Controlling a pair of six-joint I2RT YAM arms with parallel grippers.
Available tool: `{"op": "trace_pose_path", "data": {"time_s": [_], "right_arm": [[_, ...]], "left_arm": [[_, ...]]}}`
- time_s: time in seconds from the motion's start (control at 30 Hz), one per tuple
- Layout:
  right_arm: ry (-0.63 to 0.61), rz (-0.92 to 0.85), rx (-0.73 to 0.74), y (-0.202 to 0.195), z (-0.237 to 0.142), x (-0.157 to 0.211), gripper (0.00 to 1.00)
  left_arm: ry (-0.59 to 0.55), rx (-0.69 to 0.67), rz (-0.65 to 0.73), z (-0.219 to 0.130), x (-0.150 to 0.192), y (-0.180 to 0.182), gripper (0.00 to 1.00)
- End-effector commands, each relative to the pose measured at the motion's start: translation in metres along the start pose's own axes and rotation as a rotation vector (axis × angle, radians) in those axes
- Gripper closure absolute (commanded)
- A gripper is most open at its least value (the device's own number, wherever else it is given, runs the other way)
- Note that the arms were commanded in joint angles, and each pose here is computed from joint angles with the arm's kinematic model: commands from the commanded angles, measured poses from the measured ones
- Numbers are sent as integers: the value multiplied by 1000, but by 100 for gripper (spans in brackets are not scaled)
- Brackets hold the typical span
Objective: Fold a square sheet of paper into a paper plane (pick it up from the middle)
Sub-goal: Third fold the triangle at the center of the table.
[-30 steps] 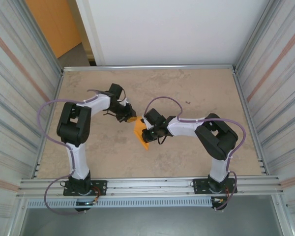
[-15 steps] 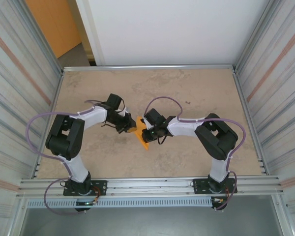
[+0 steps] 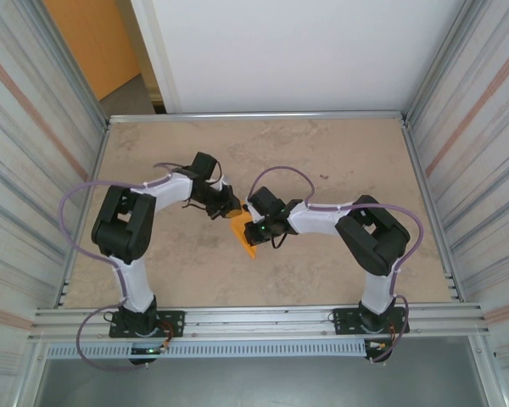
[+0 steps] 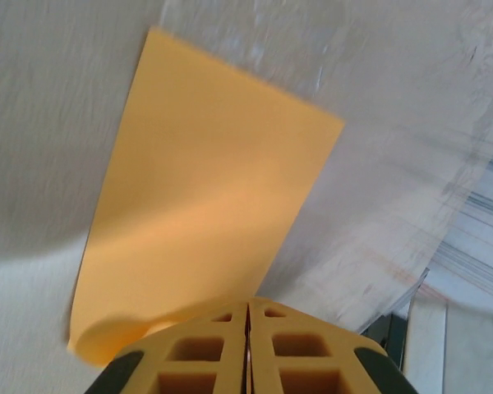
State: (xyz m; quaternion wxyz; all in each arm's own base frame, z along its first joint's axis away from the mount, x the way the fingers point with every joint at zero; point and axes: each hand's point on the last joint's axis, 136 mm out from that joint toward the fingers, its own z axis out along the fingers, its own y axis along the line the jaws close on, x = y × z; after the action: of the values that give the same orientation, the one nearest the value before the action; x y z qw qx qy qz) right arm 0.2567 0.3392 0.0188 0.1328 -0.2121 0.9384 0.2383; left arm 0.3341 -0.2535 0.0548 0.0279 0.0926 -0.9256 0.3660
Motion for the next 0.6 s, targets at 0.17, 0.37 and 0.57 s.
{"op": "trace_pose_path", "data": {"time_s": [0.17, 0.37, 0.57], "right_arm": [[28, 35, 31, -8, 2, 4, 94], [17, 35, 27, -7, 0, 1, 94], [6, 34, 25, -6, -2, -3, 94]], "left_arm": [[64, -86, -5, 22, -3, 21, 90], [96, -144, -10, 30, 3, 39, 90], [124, -211, -14, 32, 11, 57, 91]]}}
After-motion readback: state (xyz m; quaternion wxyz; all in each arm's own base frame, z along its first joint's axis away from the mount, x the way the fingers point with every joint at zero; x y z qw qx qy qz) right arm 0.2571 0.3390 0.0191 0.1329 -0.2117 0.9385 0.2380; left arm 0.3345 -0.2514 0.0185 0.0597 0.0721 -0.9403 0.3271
